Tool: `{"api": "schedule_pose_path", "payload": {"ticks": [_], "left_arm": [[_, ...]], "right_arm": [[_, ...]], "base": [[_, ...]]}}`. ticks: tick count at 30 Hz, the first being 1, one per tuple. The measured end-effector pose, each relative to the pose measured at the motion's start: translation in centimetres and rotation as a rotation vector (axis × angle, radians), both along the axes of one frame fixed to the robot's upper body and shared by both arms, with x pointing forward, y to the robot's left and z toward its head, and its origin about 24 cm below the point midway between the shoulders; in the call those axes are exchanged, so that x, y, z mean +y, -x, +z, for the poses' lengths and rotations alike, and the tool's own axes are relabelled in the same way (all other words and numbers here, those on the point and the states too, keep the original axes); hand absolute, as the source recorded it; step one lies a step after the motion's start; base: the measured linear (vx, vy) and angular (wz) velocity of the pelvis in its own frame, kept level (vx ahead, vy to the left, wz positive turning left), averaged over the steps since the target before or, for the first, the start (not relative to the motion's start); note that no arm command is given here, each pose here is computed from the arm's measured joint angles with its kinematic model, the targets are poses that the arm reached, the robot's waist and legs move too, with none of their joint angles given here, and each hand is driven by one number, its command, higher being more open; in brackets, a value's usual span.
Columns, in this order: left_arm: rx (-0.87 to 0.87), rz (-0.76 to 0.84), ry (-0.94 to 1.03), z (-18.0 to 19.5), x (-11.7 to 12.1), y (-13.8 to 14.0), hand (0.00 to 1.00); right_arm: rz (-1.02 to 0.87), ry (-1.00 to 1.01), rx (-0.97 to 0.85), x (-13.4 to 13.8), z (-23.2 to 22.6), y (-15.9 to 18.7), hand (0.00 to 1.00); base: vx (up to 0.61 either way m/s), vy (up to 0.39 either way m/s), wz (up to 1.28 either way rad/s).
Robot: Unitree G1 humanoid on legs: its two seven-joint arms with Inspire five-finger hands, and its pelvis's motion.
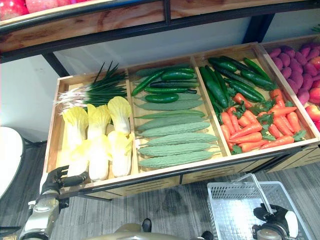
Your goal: Pick vegetable in the basket
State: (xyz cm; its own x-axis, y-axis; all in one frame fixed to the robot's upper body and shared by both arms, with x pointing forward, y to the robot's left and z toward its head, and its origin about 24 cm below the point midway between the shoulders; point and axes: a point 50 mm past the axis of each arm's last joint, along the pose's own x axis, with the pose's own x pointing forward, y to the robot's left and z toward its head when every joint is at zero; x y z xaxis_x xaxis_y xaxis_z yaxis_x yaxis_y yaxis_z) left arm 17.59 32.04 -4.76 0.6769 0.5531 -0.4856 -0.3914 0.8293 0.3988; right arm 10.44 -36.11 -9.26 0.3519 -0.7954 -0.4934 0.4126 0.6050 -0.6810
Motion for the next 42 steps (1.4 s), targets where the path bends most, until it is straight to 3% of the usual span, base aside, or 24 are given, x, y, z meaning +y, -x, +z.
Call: {"api": "schedule_pose_path", "payload": {"ticks": [6, 14, 23, 29, 34, 42], "left_arm": [[-0.024, 0.007, 0.010, 0.3, -0.1, -0.5, 0.00], [-0.087, 0.129, 0.030, 0.0, -0.7, -0.4, 0.00], [-0.256, 0.466, 0.074, 0.8, -0.6, 0.3, 0.00], [-0.501, 0.636, 0.008, 5.1, 1.0, 0.3, 0.00], [-0.699, 0.661, -0.026, 8.6, 1.2, 0.1, 0.00], [-0.787, 0.618, -0.011, 10.3, 0.5, -0.4, 0.00]], "right_arm": [[0.007, 0.005, -0.015, 0.0, 0.2, -0.4, 0.00], [0.009, 0.005, -0.017, 0.0, 0.2, -0.4, 0.00], [0.004, -0.023, -0.016, 1.1, -0.5, -0.4, 0.00], [-0.007, -0.031, -0.002, 1.4, -0.8, 0.1, 0.00], [-0.009, -0.038, 0.007, 1.7, -1.1, 0.5, 0.00], [-0.015, -0.062, 0.026, 2.4, -1.7, 1.2, 0.00]], "base": [[0.00, 0.000, 0.00], [0.00, 0.000, 0.00], [0.00, 0.001, -0.07], [-0.02, 0.001, 0.00], [-0.04, -0.003, 0.00], [-0.04, -0.003, -0.06]]}}
